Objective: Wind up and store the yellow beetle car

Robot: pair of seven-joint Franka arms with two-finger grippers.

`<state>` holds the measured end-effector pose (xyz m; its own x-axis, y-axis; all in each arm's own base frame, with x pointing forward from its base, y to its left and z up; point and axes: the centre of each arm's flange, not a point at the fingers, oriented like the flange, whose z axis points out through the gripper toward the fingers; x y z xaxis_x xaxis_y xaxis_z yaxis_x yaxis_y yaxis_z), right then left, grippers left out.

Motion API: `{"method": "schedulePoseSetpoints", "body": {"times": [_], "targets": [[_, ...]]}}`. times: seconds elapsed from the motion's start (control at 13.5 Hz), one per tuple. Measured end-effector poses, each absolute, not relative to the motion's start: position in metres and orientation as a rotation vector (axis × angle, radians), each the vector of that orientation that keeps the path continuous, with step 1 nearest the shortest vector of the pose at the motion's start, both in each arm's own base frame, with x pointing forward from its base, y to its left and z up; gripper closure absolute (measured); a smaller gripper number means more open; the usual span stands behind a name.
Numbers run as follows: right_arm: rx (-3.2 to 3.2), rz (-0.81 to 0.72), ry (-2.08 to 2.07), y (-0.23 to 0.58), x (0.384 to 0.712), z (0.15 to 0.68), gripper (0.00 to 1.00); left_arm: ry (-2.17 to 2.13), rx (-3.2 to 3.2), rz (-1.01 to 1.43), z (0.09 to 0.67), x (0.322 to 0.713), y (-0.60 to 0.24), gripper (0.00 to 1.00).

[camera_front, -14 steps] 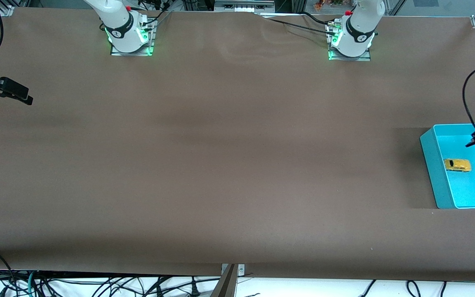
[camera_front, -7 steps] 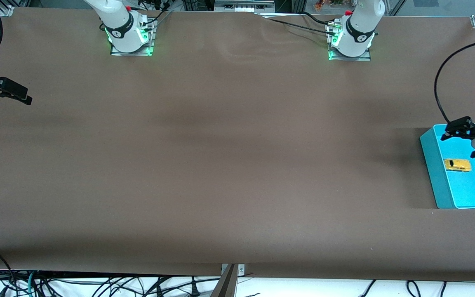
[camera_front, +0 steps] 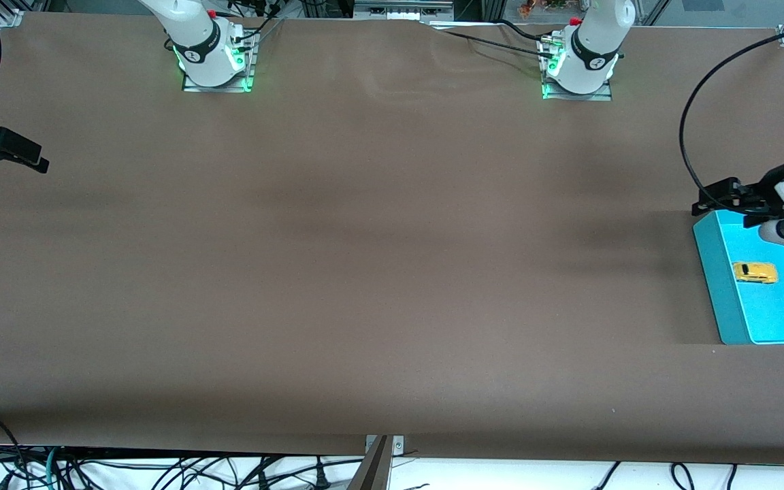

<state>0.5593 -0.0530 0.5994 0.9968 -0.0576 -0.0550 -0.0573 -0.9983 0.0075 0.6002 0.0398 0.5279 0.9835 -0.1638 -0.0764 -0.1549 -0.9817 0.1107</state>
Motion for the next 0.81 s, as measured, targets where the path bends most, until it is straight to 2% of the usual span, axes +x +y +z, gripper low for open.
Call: {"method": "schedulePoseSetpoints", "body": {"times": [0.37,0.81], "targets": [[3.133,-0.084,-0.092,-0.054,0.559,0.600,0.00,-0.132,3.031,-0.169,0.535,0.594,-0.006,0.00],[3.133,-0.083,-0.093,-0.054,0.559,0.600,0.00,-0.144,3.028,-0.206,0.532,0.591,-0.013,0.00]]}}
